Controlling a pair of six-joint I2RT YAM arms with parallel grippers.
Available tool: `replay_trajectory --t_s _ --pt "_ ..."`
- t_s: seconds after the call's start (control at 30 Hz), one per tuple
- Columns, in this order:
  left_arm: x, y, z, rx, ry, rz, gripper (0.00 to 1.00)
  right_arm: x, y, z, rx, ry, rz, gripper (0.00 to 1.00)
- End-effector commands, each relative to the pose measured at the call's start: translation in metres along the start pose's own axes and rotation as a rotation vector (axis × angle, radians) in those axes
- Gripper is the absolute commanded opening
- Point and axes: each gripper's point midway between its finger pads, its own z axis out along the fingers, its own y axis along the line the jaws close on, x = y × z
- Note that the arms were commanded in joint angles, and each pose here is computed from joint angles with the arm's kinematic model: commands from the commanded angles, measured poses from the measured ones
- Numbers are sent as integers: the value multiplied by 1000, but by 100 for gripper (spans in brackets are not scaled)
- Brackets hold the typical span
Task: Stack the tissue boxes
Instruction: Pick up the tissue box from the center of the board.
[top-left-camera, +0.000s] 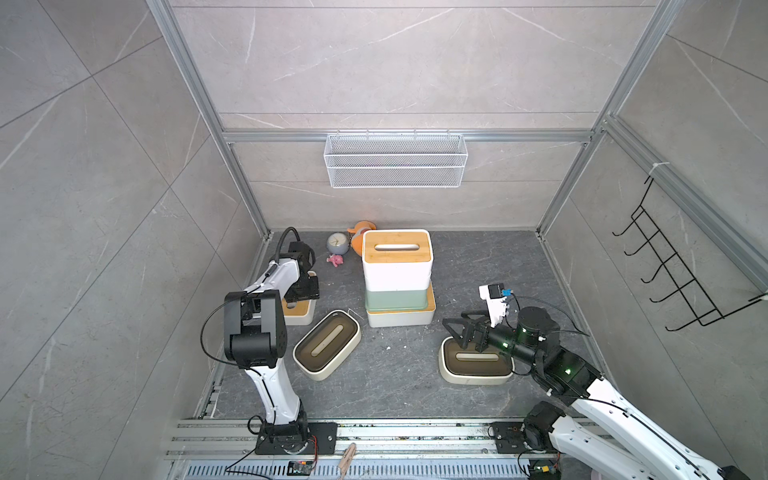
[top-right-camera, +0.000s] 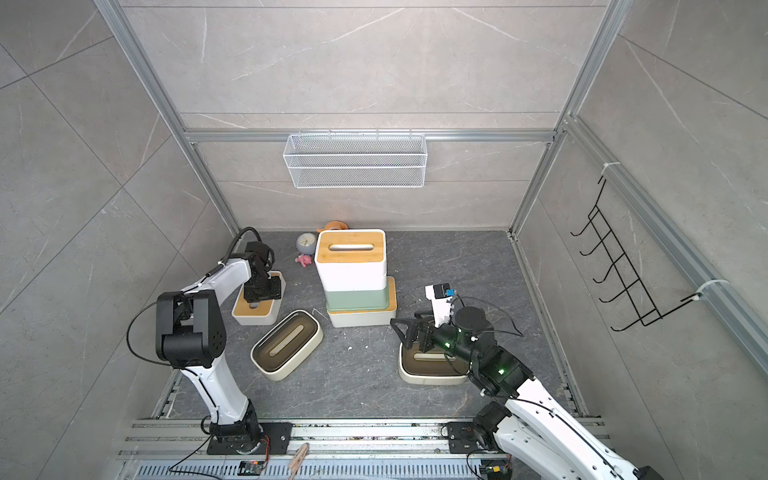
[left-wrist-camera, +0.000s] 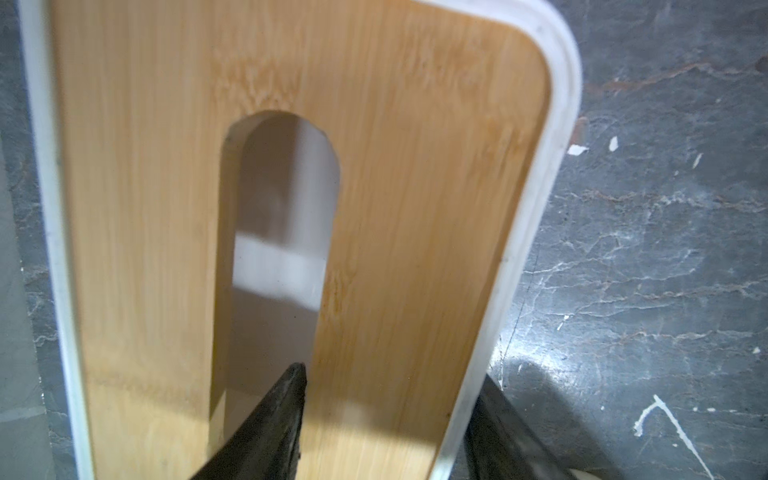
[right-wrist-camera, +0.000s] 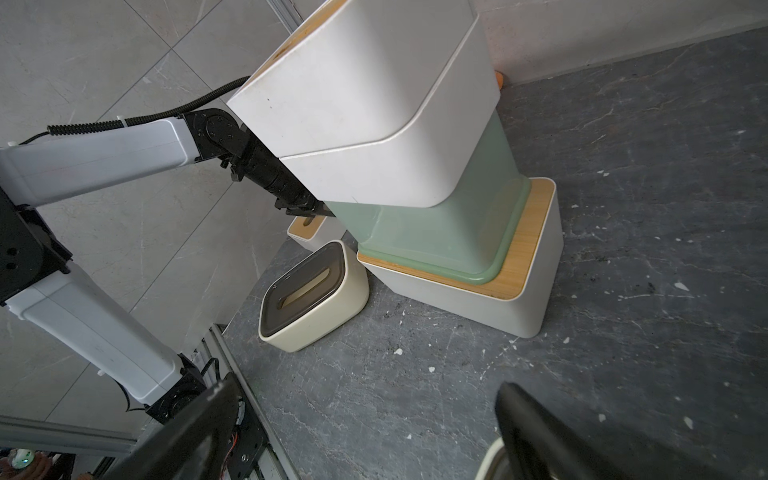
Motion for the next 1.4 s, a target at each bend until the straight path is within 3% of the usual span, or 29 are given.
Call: replay_trajectory --t_s 0.0,0.4,0.53,0.77,0.97,1.13,1.37 --pt "4 2 2 -42 13 -22 53 -14 12 -1 -34 -30 -16 100" --pt "-16 7 -23 -65 -84 -76 43 -20 13 5 -25 -19 -21 100" --pt "-27 1 -38 -9 -113 -90 42 -28 17 5 -24 -24 -30 100" --pt "-54 2 -100 52 -258 -120 42 -48 27 -4 -14 -59 -49 100" --pt "-59 1 -159 129 -401 -118 41 -65 30 -11 17 -86 -72 100" --pt "-47 -8 -212 248 -529 -92 41 -76 36 -14 24 -103 -88 100" --pt "-8 -25 -270 414 -724 38 40 -92 36 -20 81 -107 -92 100"
